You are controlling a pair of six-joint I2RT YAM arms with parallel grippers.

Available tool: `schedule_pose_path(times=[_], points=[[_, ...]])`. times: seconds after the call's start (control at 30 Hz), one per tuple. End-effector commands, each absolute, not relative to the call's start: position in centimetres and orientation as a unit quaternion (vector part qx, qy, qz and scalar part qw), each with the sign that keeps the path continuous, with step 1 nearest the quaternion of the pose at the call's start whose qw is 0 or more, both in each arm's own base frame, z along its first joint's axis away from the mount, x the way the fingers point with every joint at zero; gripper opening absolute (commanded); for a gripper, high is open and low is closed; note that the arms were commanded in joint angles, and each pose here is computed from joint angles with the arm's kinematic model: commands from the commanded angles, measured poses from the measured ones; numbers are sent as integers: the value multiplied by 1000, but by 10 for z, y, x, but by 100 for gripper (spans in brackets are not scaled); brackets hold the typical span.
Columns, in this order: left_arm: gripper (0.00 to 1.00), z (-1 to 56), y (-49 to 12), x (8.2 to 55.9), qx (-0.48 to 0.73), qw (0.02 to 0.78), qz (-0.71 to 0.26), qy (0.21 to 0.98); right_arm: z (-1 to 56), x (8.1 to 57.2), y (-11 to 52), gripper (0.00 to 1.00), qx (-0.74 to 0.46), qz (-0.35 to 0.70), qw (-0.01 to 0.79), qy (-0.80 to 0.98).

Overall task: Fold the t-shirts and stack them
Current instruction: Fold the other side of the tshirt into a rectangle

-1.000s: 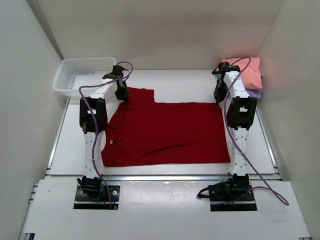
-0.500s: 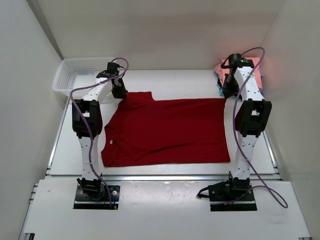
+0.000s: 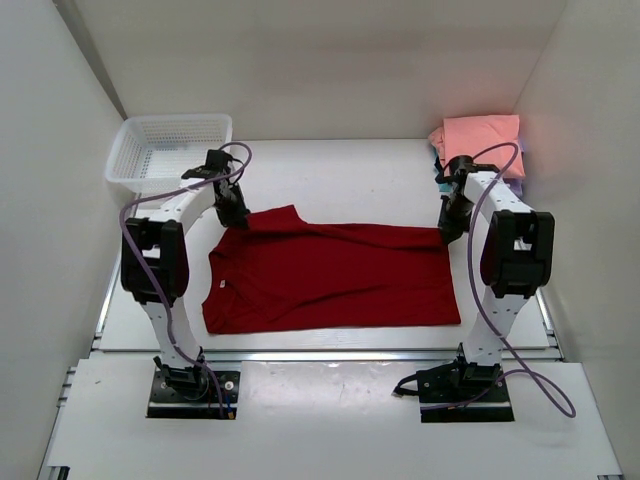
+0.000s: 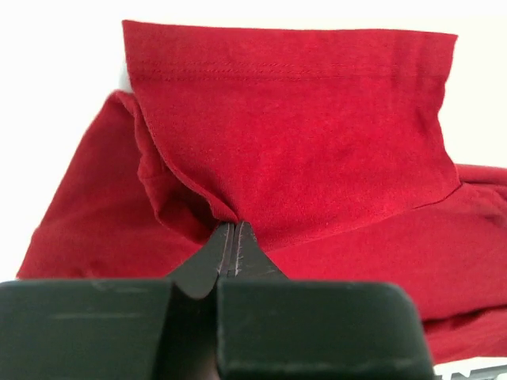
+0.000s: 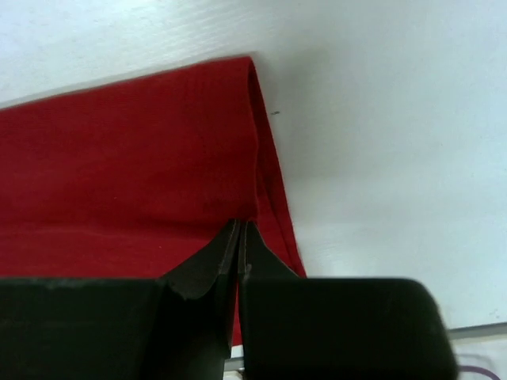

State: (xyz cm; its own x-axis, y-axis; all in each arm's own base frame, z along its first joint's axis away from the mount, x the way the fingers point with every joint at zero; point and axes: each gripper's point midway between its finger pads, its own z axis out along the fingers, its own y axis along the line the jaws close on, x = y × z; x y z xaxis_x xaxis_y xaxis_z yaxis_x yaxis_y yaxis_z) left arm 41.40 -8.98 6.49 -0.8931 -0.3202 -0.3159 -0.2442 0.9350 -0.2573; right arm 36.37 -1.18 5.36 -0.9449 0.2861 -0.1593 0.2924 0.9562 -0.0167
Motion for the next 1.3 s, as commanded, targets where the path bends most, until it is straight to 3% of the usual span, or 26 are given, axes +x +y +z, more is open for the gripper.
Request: schedule_pose_path(times=[0.0, 0.53, 1.1, 1.13, 1.2, 1.23, 1.27], points=[[0, 105, -91, 409, -139, 226, -126, 956, 84, 386, -12, 0, 140, -9, 158, 977], [0, 102, -84, 304, -127, 206, -115, 964, 74, 343, -29, 0, 150, -14, 157, 976], [0, 96, -81, 267, -123, 202, -110, 965, 55, 292, -24, 0, 148, -11, 131, 980], [1, 96, -83, 264, -120, 200, -114, 966, 56, 292, -22, 0, 148, -7, 131, 980], [18, 95, -79, 261, -123, 198, -107, 966, 61, 289, -27, 0, 154, -16, 125, 980], [29, 95, -78, 261, -124, 200, -105, 966, 68, 293, -29, 4, 157, -22, 131, 979], [45, 98, -76, 263, -124, 203, -98, 966, 73, 293, -29, 17, 154, -34, 127, 979]])
